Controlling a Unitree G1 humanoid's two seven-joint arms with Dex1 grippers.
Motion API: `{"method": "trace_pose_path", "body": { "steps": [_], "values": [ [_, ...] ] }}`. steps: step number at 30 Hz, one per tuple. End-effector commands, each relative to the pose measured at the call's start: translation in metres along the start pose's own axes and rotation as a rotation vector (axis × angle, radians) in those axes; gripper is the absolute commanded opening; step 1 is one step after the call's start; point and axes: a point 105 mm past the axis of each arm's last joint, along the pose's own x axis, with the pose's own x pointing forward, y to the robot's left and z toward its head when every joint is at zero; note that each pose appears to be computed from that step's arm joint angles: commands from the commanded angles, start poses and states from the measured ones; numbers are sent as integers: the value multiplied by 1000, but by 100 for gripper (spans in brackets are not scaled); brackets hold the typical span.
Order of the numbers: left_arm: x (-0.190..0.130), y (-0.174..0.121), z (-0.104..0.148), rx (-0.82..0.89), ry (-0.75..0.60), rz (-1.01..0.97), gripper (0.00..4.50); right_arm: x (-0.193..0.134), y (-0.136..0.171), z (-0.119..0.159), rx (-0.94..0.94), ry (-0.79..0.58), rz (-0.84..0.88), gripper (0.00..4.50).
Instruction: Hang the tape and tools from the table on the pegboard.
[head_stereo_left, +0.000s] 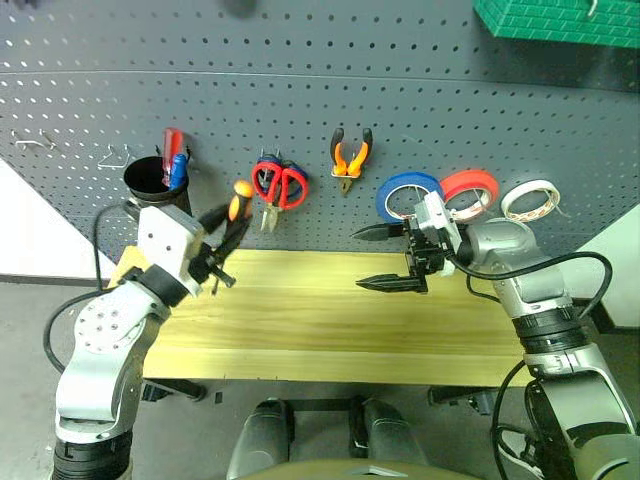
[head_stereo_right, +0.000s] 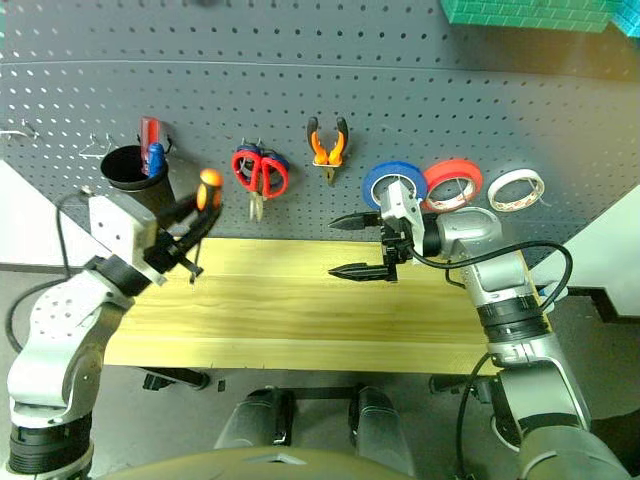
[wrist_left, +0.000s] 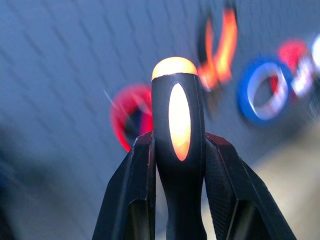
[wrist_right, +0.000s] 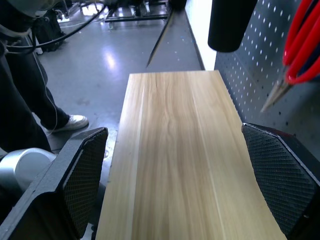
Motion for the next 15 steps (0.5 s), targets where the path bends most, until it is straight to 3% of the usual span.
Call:
{"method": "trace_pose_path", "body": {
  "steps": [1,6,15],
  "values": [
    [5,17,46,111,-202,81,97,-2,-1,34,-72,-74,16,450],
    [15,49,74,150,-292,159,97,-8,-1,61,-77,-134,30,450],
    [30,87,75,138,-274,286,97,-11,-3,94,-127,-188,29,450]
  ]
}}
